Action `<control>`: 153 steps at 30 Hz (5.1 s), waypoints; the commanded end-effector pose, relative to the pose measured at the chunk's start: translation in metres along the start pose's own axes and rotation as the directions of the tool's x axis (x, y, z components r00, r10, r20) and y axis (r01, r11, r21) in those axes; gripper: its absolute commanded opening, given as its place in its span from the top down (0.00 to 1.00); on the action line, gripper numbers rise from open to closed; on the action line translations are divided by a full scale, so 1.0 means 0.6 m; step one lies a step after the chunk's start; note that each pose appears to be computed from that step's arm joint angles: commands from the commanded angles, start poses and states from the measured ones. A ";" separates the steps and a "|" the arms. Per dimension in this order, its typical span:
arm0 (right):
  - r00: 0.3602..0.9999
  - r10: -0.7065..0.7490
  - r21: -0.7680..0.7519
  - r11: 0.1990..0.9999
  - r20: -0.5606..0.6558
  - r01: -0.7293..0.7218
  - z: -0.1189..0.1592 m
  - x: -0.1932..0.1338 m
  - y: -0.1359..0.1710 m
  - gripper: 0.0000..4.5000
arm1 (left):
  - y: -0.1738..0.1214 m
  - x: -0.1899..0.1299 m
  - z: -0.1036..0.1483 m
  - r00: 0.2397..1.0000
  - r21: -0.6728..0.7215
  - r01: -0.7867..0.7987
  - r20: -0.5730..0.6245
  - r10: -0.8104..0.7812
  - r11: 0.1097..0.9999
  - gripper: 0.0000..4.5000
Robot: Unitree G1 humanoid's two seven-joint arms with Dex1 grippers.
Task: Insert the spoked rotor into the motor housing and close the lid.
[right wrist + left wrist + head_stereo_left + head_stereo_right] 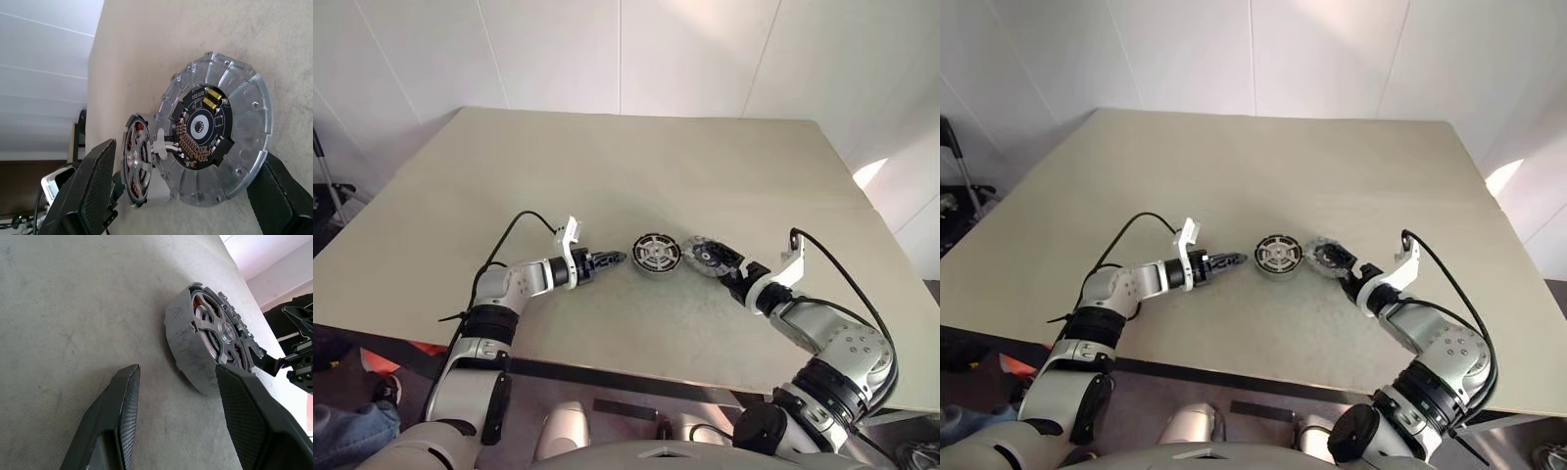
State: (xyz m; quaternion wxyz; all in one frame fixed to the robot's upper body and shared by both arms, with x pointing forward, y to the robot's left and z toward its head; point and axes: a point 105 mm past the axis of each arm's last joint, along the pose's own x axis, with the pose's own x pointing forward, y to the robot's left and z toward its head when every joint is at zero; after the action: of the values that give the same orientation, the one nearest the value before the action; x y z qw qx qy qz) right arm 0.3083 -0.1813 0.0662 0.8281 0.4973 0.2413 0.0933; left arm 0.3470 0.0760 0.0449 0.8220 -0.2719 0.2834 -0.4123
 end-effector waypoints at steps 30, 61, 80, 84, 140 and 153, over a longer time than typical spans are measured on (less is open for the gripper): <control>0.925 0.299 -0.334 0.869 -0.234 -0.365 -0.070 0.058 0.210 0.00 | 0.015 -0.014 0.005 0.998 -0.004 -0.060 0.030 0.060 0.998 0.42; 0.930 0.213 -0.934 0.138 -0.299 -0.331 -0.090 0.104 0.096 0.00 | 0.032 -0.075 0.082 0.965 0.003 -0.096 0.244 0.093 0.995 0.42; 0.918 0.282 -0.939 0.117 -0.280 -0.323 -0.064 0.078 0.124 0.52 | 0.038 -0.069 0.078 0.965 -0.011 -0.113 0.239 0.113 0.994 0.42; 0.917 0.277 -0.935 0.128 -0.285 -0.330 -0.067 0.077 0.122 0.52 | 0.037 -0.067 0.078 0.965 -0.011 -0.110 0.237 0.109 0.994 0.42; 0.914 0.259 -0.925 0.134 -0.313 -0.355 -0.063 0.072 0.112 0.31 | 0.051 -0.067 0.065 0.964 -0.027 -0.146 0.220 0.148 0.989 0.42; 0.934 0.180 -0.933 0.138 -0.308 -0.334 -0.064 0.082 0.084 0.31 | 0.050 -0.067 0.063 0.964 -0.029 -0.144 0.220 0.147 0.989 0.42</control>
State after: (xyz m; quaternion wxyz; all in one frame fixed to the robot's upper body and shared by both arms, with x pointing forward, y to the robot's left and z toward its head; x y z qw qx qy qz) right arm 0.3322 -0.1070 0.0706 0.9062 -0.1021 0.1045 0.3969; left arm 0.3648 0.1340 0.0495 0.8704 -0.3062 0.2324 -0.3076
